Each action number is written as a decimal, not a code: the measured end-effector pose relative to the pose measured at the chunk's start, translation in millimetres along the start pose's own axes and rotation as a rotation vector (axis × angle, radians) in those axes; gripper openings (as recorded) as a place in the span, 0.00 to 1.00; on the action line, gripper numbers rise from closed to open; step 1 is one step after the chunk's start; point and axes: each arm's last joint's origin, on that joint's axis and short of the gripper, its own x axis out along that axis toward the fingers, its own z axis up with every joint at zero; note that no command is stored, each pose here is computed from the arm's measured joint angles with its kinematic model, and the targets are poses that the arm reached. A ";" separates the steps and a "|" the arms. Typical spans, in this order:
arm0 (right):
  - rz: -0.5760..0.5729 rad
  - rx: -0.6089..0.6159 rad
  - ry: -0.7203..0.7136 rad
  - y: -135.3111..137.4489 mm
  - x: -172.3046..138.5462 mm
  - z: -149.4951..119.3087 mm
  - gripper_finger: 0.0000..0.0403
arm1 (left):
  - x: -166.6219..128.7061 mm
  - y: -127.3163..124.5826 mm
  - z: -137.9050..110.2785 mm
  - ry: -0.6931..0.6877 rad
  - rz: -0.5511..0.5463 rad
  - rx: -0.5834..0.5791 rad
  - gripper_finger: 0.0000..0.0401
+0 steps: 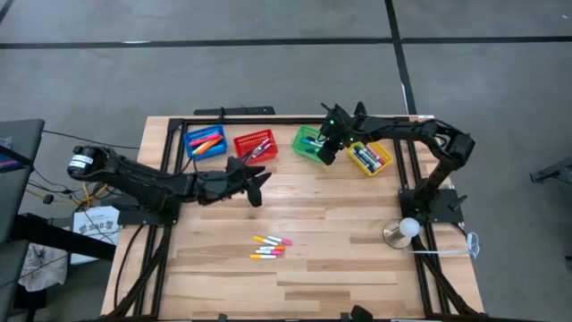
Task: Pick & Place Markers
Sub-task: Put the top small pink highlighter pen into the green bin
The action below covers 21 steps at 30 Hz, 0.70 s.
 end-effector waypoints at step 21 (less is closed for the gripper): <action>0.185 -0.309 -0.404 102.5 -79.3 18.9 0.27 | -7.7 -10.2 -16.4 0.217 -0.217 -0.011 0.36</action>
